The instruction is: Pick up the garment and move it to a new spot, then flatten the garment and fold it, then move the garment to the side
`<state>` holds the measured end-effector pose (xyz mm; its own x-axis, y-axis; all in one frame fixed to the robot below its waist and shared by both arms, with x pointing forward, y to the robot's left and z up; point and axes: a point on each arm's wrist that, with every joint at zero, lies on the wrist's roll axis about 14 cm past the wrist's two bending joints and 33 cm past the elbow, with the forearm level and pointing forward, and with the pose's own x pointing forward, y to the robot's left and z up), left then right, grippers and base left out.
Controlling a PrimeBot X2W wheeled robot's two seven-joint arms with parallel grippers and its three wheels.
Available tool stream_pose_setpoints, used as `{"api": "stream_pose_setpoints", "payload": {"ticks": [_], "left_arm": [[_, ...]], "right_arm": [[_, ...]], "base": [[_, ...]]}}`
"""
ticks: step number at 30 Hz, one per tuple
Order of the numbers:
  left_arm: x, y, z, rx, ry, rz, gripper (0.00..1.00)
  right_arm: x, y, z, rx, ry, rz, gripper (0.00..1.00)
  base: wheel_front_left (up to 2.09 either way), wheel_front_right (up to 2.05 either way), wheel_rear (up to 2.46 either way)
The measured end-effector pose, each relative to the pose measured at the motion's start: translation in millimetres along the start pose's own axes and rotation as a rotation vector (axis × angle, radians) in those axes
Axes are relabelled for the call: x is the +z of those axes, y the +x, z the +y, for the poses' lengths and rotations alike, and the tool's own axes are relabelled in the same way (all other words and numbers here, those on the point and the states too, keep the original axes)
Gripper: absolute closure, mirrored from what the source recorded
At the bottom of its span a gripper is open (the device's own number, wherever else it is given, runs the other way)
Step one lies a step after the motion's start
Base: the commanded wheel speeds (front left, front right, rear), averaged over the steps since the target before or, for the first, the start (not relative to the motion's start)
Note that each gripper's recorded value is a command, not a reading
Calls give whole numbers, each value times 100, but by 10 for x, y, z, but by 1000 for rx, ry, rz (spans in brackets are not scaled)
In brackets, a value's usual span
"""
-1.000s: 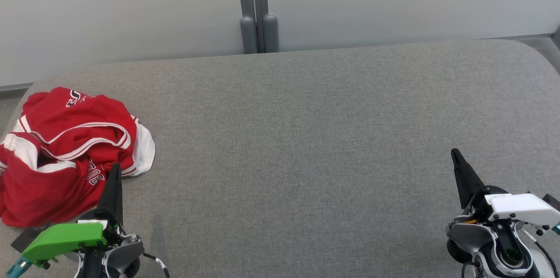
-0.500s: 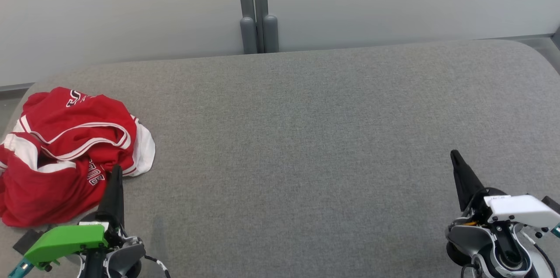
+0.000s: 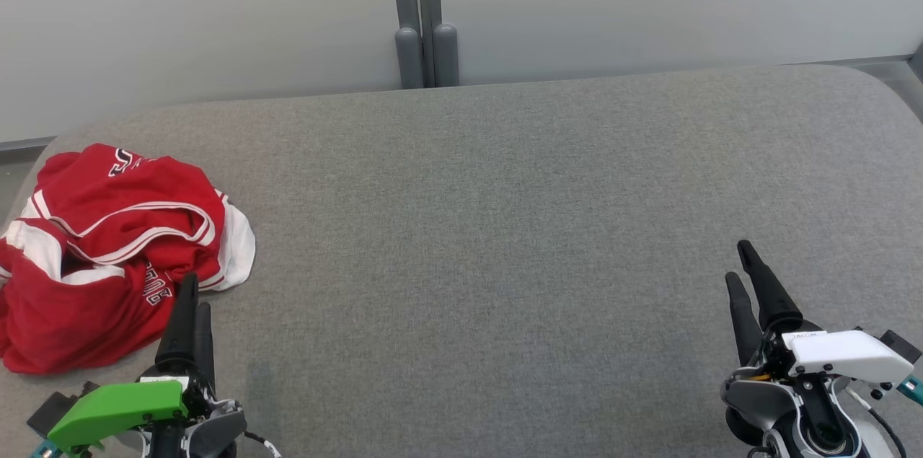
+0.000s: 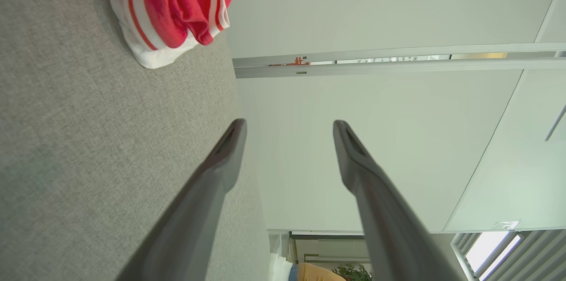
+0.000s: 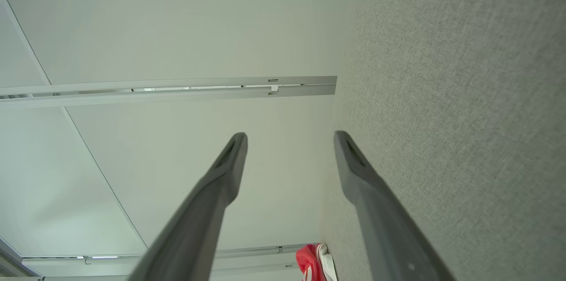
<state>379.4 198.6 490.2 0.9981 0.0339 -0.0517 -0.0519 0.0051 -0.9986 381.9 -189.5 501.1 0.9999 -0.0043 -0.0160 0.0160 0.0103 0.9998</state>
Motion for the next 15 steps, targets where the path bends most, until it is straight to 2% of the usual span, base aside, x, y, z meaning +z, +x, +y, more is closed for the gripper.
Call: {"api": "stream_pose_setpoints", "payload": {"ticks": [11, 15], "left_arm": [[-31, 24, -189, -53, 172, -12, 0], [-47, 30, -262, -73, 249, -14, 0]], "right_arm": [[-92, 21, 198, 61, -108, 6, 0], [-127, 24, 256, 80, -187, 14, 0]], "base": [[0, 0, 0], [0, 0, 0]]}}
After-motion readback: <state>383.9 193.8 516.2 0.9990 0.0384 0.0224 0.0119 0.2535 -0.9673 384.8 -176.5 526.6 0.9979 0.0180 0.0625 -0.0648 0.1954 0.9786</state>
